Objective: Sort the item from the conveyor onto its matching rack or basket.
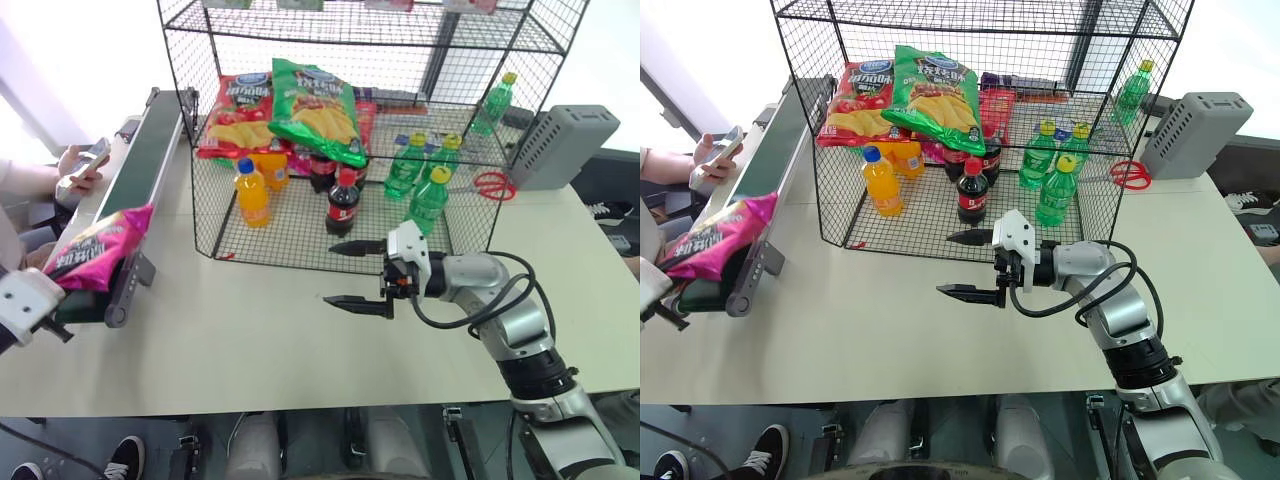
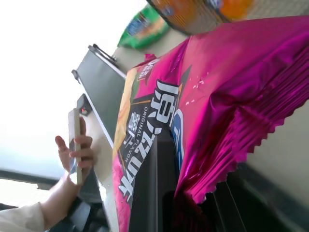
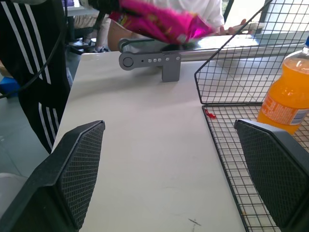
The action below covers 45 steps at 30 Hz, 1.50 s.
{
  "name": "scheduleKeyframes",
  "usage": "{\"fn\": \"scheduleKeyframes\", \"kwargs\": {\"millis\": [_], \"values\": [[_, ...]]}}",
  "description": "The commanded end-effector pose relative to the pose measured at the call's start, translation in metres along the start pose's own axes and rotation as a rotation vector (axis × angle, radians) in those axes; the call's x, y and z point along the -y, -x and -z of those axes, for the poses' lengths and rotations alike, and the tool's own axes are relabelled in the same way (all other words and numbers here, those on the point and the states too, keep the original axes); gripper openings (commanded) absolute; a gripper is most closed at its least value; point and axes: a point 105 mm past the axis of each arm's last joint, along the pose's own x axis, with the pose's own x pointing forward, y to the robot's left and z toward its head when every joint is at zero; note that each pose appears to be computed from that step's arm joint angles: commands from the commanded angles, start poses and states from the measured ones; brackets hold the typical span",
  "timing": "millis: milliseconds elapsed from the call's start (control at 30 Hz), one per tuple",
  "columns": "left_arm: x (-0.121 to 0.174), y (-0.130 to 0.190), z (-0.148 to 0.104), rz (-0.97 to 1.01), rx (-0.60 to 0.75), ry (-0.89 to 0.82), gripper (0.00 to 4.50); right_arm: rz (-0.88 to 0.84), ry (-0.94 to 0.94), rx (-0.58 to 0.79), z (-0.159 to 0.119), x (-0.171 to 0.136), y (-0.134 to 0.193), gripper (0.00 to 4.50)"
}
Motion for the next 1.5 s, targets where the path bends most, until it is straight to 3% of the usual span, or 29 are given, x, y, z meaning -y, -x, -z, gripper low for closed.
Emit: {"fn": "scheduleKeyframes", "kwargs": {"millis": [33,200,467,600,900,1300,1400,1500], "values": [[-0.015,0.01,-0.043,0.001,0.195,0.23,0.03,0.013,0.053,0.022,-0.01,0.006,0.001,4.5],[0.013,0.025,-0.086,0.276,0.345,0.673,0.03,-0.004,0.018,0.04,-0.013,0.006,0.006,4.5],[0.062,0.035,-0.152,0.801,0.479,1.269,0.03,-0.197,-0.306,0.073,-0.028,-0.023,0.016,4.5],[0.068,0.027,-0.165,0.916,0.568,1.388,0.03,-0.223,-0.416,0.06,-0.028,-0.027,0.022,4.5],[0.085,0.008,-0.178,1.128,0.56,1.443,0.03,-0.369,-0.515,0.187,-0.065,-0.035,0.02,4.5],[0.088,-0.004,-0.178,1.123,0.579,1.478,0.03,-0.415,-0.531,0.214,-0.065,-0.047,-0.009,4.5],[0.088,-0.006,-0.174,1.085,0.568,1.464,0.0,-0.428,-0.545,0.208,-0.064,-0.049,-0.008,3.64],[0.088,-0.008,-0.17,1.06,0.552,1.452,0.0,-0.416,-0.553,0.208,-0.064,-0.047,-0.005,2.15]]}}
